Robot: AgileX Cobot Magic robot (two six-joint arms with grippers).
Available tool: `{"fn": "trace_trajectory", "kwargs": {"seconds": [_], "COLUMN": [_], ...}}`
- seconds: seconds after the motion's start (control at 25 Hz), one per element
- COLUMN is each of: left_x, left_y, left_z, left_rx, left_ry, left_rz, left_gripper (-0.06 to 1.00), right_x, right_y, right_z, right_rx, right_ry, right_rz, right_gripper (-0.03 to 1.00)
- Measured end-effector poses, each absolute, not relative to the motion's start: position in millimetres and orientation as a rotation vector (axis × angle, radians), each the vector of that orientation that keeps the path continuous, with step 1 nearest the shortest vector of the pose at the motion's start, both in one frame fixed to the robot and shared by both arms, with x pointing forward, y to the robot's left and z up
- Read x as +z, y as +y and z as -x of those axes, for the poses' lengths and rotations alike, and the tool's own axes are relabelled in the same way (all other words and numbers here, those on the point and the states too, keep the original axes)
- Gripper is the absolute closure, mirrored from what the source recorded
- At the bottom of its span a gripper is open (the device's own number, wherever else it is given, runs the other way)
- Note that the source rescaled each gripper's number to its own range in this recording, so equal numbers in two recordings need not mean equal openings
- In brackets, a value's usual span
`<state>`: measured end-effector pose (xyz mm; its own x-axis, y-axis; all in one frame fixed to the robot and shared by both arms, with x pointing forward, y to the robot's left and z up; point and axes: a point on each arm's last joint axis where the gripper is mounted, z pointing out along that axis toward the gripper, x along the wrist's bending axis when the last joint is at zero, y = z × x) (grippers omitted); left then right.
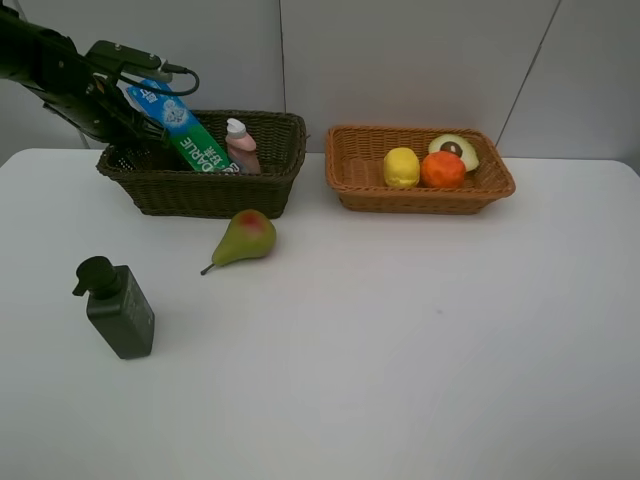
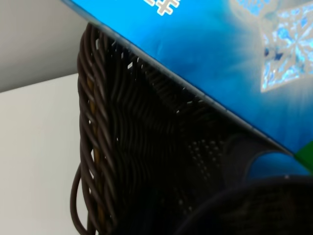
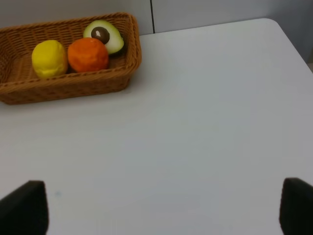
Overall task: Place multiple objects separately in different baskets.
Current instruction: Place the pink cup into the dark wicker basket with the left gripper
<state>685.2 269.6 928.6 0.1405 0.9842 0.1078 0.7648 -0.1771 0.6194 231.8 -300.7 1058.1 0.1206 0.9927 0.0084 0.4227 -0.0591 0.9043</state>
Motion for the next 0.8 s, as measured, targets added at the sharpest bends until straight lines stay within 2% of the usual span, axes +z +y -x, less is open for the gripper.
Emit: {"fn": "trace_trajectory", "kwargs": {"seconds": [0.16, 0.28, 0.4, 0.52, 0.64, 0.8], "left_x": [929.2, 929.1, 929.0, 934.3, 942.8, 955.7], "left_y": [269.4, 269.1, 267.8, 267.1, 269.8, 270.8], "left_z": [-685.8, -685.8, -685.6, -684.4, -681.3, -676.2], "left_rx": [0.711, 0.704, 0.694, 0.697, 0.698, 0.701], "left_ry": [1.669, 1.677, 1.684, 1.681, 1.691, 1.685], "left_rz": [-1.999, -1.989, -1.979, -1.978, -1.985, -2.014], "left_gripper": [0.69, 0.44, 0.27, 0.2, 0.17, 0.02], "right_x": [1058.1, 1058.1, 1058.1, 1058.1, 1058.1, 1058.1], "right_y": [-300.7, -300.7, -300.7, -300.7, -300.7, -300.7], "right_z": [-231.8, -231.8, -231.8, -231.8, -231.8, -231.8], "right_rx": [0.905, 0.905, 0.905, 0.905, 0.905, 0.905], "right_ry": [1.414, 1.414, 1.414, 1.414, 1.414, 1.414], "right_rz": [-1.604, -1.604, -1.604, -1.604, -1.604, -1.604], "right_gripper": [-0.03, -0.03, -0.03, -0.03, -0.03, -0.03]}}
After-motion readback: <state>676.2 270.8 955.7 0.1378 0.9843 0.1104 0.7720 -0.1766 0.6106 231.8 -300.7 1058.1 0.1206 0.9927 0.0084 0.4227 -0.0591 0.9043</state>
